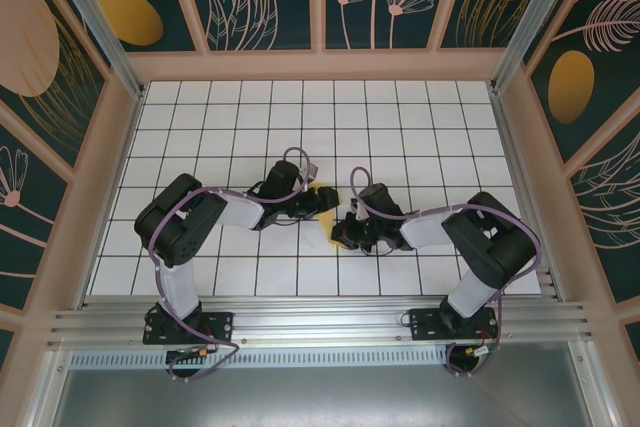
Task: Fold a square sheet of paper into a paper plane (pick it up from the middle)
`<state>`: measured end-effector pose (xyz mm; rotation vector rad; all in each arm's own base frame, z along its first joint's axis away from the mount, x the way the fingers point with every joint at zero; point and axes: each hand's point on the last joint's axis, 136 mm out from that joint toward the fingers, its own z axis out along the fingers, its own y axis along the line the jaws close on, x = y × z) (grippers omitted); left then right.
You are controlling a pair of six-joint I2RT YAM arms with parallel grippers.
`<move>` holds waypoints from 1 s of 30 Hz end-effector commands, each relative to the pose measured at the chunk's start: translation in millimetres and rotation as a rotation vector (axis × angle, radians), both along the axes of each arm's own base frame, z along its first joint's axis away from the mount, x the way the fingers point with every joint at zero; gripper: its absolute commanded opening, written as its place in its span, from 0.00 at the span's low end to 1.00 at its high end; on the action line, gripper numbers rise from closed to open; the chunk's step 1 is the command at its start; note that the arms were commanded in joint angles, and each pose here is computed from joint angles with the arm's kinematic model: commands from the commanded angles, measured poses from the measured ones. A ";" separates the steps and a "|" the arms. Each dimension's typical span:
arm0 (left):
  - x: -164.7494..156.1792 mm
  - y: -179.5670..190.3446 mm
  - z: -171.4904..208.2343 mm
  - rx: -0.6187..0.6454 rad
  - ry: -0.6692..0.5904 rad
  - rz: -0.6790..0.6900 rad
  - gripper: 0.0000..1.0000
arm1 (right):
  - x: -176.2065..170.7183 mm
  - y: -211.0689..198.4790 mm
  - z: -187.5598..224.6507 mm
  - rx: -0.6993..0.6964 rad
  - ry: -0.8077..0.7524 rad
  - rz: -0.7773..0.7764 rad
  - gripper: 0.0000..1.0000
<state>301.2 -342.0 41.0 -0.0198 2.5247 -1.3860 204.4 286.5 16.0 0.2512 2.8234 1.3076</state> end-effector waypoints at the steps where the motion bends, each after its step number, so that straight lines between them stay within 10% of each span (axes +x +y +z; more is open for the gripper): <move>1: -19.8 27.1 -64.3 0.190 0.133 0.032 0.60 | -40.2 -28.7 -30.9 -0.141 0.141 0.033 0.05; 21: -21.7 26.4 -64.7 0.186 0.137 0.022 0.60 | 29.1 17.7 51.0 0.021 -0.128 -0.020 0.04; 30: -22.1 25.8 -64.6 0.186 0.140 0.017 0.60 | 7.0 -29.0 23.6 -0.191 -0.066 -0.059 0.05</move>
